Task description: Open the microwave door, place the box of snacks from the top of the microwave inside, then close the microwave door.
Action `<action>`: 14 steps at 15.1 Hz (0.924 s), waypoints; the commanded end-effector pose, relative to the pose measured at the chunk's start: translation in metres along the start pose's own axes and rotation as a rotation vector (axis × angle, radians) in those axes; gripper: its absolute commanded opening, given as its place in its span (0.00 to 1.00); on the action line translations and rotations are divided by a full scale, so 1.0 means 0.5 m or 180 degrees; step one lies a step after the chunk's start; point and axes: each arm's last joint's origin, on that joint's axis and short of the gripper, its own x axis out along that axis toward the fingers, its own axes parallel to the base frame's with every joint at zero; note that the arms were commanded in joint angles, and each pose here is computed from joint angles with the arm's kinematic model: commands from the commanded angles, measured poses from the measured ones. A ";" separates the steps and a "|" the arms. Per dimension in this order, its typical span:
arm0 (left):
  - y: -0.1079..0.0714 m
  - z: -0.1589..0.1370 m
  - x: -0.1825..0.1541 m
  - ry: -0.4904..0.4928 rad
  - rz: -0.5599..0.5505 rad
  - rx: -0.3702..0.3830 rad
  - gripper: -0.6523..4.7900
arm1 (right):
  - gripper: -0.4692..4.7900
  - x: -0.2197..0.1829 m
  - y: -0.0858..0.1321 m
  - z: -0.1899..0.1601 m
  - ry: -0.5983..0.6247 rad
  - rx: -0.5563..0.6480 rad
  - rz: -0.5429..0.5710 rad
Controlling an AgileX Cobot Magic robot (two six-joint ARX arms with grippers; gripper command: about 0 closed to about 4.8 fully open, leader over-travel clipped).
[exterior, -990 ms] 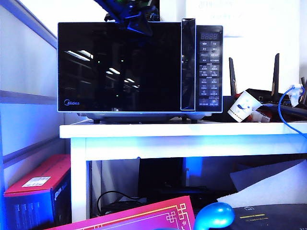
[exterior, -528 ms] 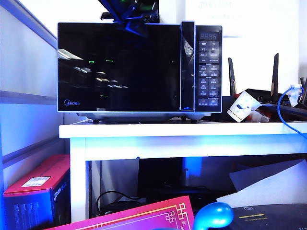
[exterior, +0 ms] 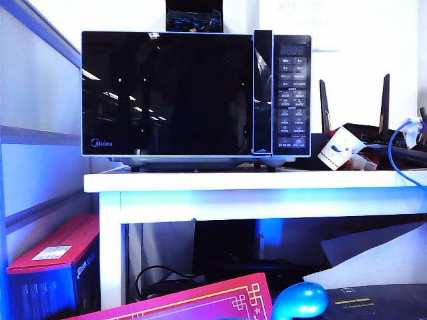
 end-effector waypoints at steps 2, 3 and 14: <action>0.006 0.137 -0.301 -0.0399 -0.0019 -0.0220 0.11 | 0.08 -0.121 -0.063 0.076 -0.0460 0.0069 -0.0139; 0.003 0.157 -0.425 -0.0462 -0.0009 -0.0200 0.11 | 0.08 -0.176 -0.086 0.091 -0.0463 0.0082 -0.0120; -0.072 -0.089 -0.954 0.0212 -0.0141 -0.0060 0.11 | 0.08 -0.458 -0.135 -0.039 0.0686 0.0138 0.0669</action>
